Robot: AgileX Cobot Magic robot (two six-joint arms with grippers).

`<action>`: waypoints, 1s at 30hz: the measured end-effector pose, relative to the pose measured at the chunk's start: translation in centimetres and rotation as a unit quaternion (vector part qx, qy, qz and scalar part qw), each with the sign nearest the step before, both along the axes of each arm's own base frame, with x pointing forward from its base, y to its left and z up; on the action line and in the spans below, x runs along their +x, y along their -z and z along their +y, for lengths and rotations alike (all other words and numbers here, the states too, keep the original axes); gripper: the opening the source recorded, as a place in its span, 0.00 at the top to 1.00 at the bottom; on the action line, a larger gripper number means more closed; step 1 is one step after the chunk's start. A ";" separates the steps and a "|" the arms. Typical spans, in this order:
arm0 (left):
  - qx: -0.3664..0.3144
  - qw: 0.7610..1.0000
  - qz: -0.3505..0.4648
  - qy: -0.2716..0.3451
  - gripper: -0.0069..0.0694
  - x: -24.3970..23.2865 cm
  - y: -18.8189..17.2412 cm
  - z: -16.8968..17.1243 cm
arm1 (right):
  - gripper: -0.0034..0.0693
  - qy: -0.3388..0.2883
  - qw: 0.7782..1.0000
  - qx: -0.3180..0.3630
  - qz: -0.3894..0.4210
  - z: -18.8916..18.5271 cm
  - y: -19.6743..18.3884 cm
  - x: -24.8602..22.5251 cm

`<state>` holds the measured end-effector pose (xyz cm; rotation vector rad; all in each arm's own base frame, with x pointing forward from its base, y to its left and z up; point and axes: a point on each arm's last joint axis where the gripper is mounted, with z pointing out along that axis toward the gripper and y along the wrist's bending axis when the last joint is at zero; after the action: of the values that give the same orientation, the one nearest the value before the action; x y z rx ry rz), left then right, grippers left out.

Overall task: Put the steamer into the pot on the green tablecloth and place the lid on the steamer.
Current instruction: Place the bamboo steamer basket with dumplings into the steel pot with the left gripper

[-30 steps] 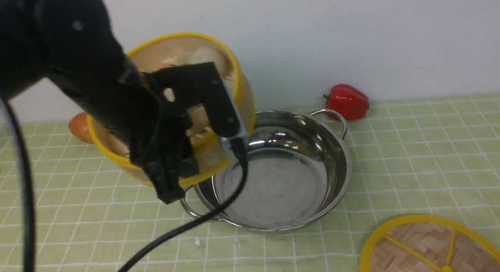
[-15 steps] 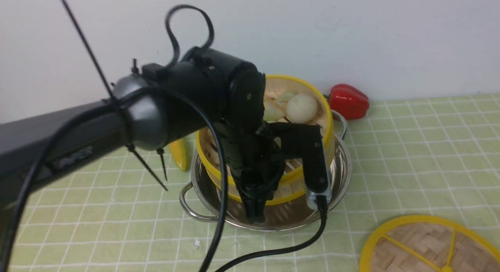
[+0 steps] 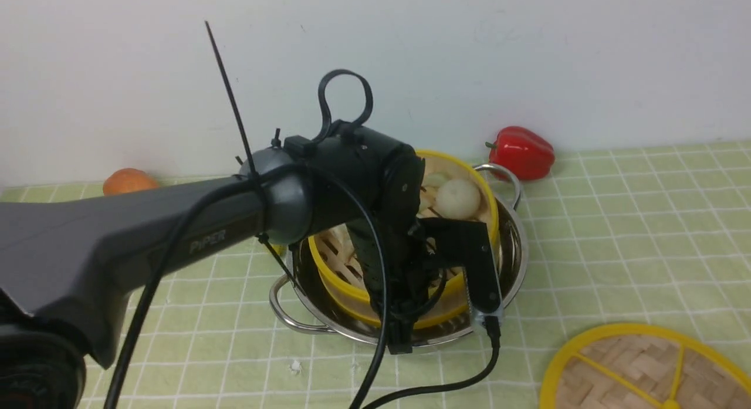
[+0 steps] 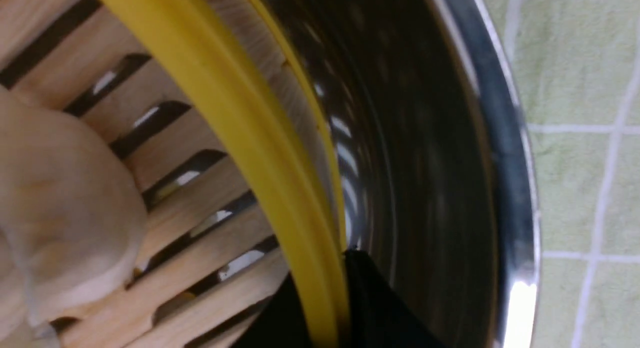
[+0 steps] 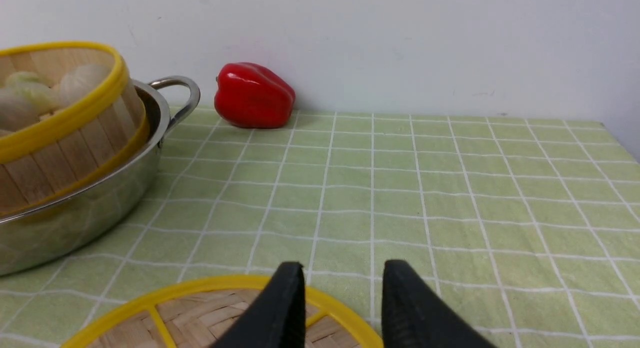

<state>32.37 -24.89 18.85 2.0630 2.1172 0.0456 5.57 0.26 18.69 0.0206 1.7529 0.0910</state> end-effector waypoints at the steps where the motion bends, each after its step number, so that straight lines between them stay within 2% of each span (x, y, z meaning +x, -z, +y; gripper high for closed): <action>1: 0.001 1.000 0.001 -0.001 0.86 0.0 0.1 0.0 | 0.62 0.000 1.000 0.000 0.000 0.0 0.0 0.0; 6: 0.001 1.000 0.003 -0.003 0.76 0.0 0.2 0.0 | 0.62 0.000 1.000 0.000 0.000 0.0 0.0 0.0; 7: 0.004 1.000 0.003 -0.002 0.68 0.0 0.1 0.0 | 0.62 0.000 1.000 0.000 0.000 0.0 0.0 0.0; 8: 0.005 1.000 0.002 -0.002 0.67 0.0 0.1 0.0 | 0.62 0.000 1.000 0.000 0.000 0.0 0.0 0.0; 9: 0.004 1.000 -0.001 -0.001 0.58 0.1 -0.1 0.0 | 0.62 0.000 1.000 0.000 0.000 0.0 0.0 0.0; 13: -0.004 1.000 -0.017 -0.017 0.36 0.2 -1.3 0.1 | 0.62 0.000 1.000 0.000 0.000 0.0 0.0 0.0; 17: -0.019 0.997 -0.060 -0.042 0.26 0.0 -4.6 0.7 | 0.62 0.000 1.000 0.000 0.000 0.0 0.0 0.0; 20: -0.037 0.990 -0.109 -0.076 0.27 -0.1 -8.2 1.4 | 0.62 0.000 1.000 0.000 0.000 0.0 0.0 0.0; 22: -0.055 0.979 -0.153 -0.124 0.30 -0.4 -11.7 2.4 | 0.62 0.000 1.000 0.000 0.000 0.0 0.0 0.0; 24: -0.082 0.955 -0.204 -0.198 0.37 -0.9 -15.4 3.7 | 0.62 0.000 1.000 0.000 0.000 0.0 0.0 0.0; 25: -0.103 0.936 -0.232 -0.244 0.40 -1.4 -17.5 4.7 | 0.62 0.000 1.000 0.000 0.000 0.0 0.0 0.0; 29: -0.164 0.880 -0.283 -0.343 0.52 -2.9 -21.6 6.8 | 0.62 0.000 1.000 0.000 0.000 0.0 0.0 0.0; 30: -0.201 0.846 -0.300 -0.392 0.58 -3.7 -23.3 7.9 | 0.62 0.000 1.000 0.000 0.000 0.0 0.0 0.0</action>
<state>28.65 -17.01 42.14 0.7137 2.1277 0.2861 5.57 0.26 18.69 0.0206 1.7529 0.0910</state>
